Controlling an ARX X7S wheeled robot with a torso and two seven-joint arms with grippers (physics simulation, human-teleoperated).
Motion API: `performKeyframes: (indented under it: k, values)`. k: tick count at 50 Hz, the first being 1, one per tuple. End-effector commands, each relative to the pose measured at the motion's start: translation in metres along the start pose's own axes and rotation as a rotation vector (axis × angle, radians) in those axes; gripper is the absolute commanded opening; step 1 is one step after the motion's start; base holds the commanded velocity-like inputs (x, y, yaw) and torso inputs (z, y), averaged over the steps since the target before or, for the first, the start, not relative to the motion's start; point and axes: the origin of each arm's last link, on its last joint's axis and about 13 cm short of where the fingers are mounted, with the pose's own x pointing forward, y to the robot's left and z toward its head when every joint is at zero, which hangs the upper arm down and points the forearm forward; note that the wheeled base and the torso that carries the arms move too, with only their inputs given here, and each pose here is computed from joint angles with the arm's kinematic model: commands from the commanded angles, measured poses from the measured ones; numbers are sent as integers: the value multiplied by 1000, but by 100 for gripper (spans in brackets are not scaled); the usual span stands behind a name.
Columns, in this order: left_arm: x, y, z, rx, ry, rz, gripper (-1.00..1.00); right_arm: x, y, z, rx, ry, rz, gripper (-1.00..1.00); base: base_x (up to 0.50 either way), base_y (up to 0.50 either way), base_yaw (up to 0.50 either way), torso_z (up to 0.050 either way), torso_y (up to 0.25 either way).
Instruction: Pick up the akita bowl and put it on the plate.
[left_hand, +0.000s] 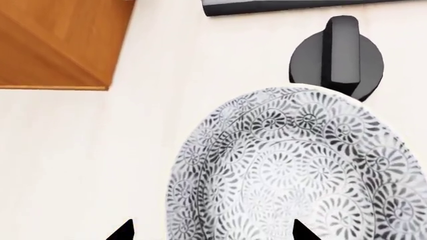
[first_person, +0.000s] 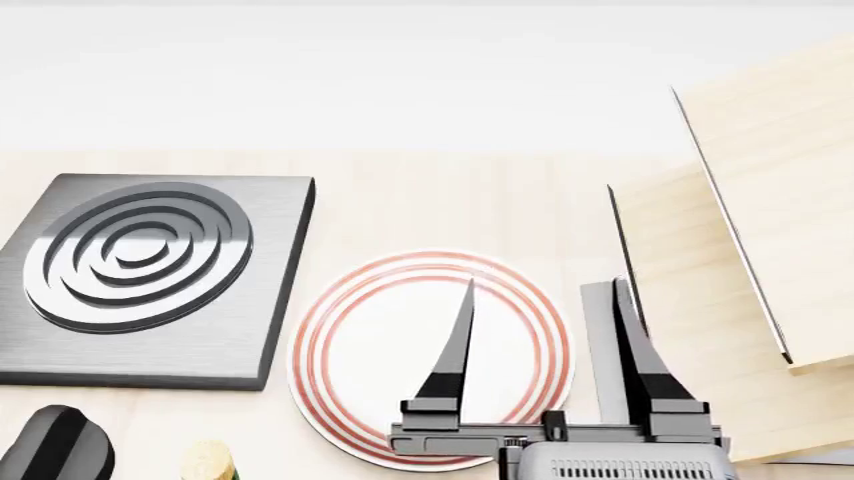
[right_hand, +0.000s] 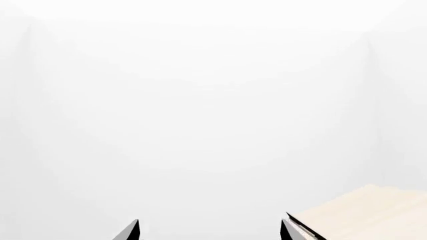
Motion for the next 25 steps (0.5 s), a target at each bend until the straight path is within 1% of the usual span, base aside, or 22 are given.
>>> performKeyframes:
  k: [1,7,8,10,13,25]
  values:
    - [6,5,1,-32,26,-1,100,0,1,-1,0,3,3,100,0,0,0,0,0]
    - [8,6,3,-37,34,-4,100,-1,1,-2,0,5,3,100,0,0,0,0,0]
    - [9,7,3,-44,40,-24,100,-1,1,-2,1,5,3,100,0,0,0,0,0]
    - [12,11,4,-67,47,-25,100,-1,1,-2,1,5,3,100,0,0,0,0,0]
    - [14,12,3,-74,48,-27,100,-1,1,-2,2,7,3,100,0,0,0,0,0]
    - [15,12,3,-75,56,-26,100,-1,2,-4,0,10,9,100,0,0,0,0,0]
